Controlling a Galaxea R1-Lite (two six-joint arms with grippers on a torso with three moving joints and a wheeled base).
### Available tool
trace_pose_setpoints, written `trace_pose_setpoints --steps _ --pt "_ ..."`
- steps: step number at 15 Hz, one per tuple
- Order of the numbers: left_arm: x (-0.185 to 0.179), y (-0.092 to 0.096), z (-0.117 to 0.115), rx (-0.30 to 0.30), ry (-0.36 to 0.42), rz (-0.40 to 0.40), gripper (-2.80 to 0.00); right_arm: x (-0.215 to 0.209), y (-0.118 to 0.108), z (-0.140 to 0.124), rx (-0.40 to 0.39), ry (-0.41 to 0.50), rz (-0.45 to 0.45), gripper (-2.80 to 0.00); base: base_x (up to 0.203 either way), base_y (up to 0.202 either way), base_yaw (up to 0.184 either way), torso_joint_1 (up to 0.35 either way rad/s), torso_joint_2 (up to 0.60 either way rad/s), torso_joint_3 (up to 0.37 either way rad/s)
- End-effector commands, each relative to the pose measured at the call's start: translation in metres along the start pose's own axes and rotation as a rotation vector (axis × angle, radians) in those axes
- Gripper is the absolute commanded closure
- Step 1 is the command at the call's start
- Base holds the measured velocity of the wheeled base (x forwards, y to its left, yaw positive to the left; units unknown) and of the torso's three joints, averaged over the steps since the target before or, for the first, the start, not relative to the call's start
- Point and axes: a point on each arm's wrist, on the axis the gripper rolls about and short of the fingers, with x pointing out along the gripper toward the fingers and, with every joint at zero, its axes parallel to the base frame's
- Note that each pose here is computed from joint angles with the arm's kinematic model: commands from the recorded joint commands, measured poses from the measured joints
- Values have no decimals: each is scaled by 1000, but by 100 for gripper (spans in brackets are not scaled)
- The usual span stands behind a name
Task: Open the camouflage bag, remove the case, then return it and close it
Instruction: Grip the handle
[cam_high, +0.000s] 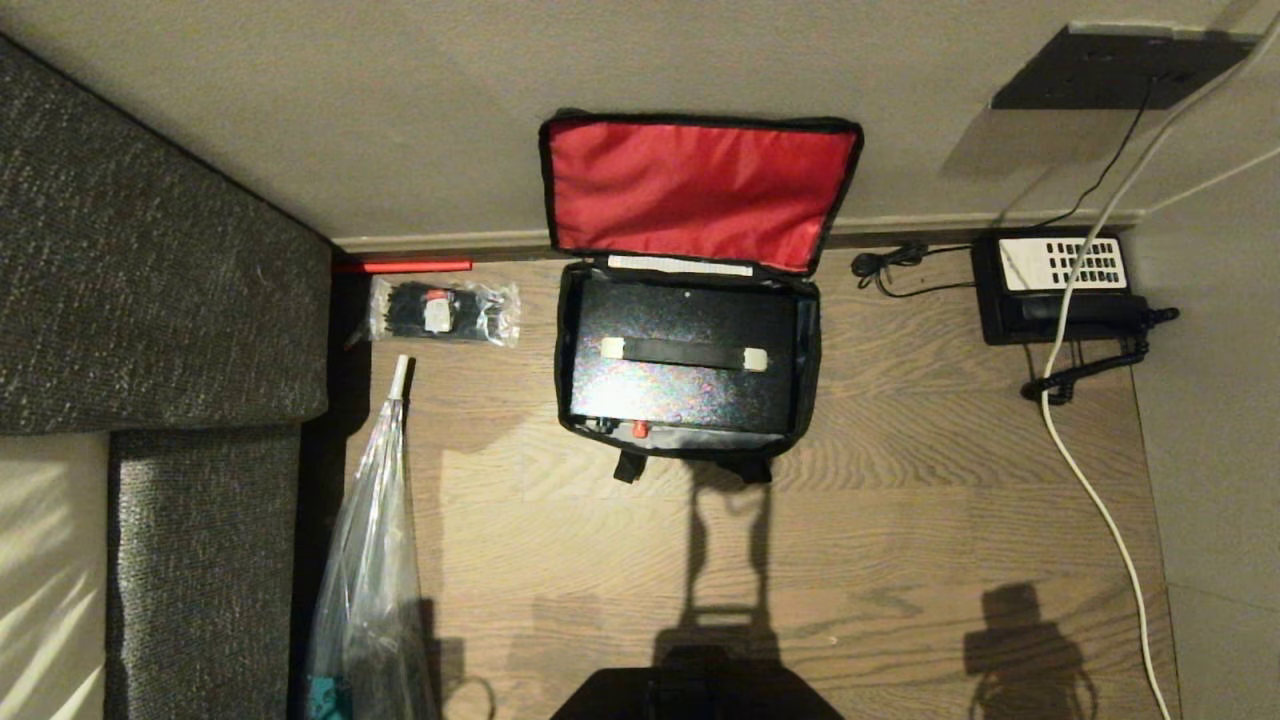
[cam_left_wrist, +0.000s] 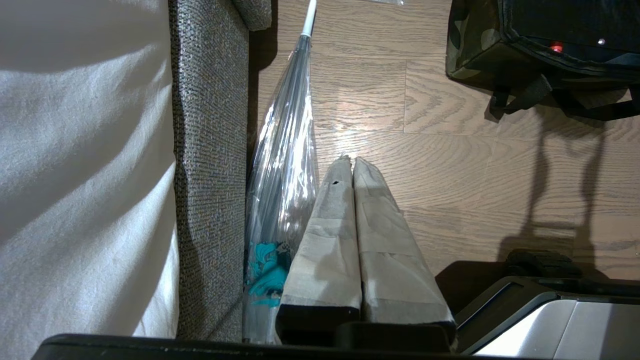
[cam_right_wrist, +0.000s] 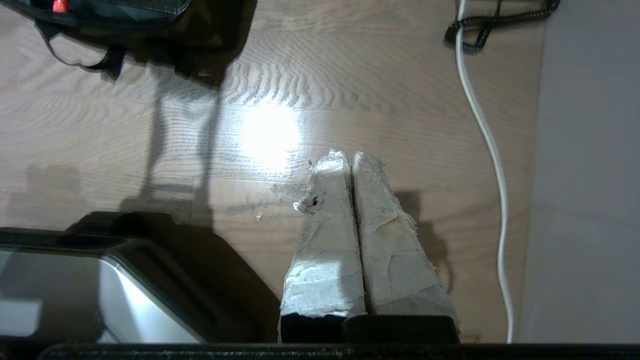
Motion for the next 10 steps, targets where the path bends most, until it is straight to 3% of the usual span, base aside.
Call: trace_pose_setpoints --steps 1,4,8,10 --pt "0 0 -1 0 1 1 0 -16 -1 30 5 -41 27 0 0 0 0 0 0 0" --pt "0 0 -1 0 1 1 0 -66 -1 74 15 9 143 0 0 0 0 0 0 0" --pt "0 0 -1 -2 1 1 0 -82 5 65 61 185 372 0 0 0 0 0 0 0" --pt "0 0 -1 0 1 1 0 -68 4 76 85 253 375 0 0 0 0 0 0 0"
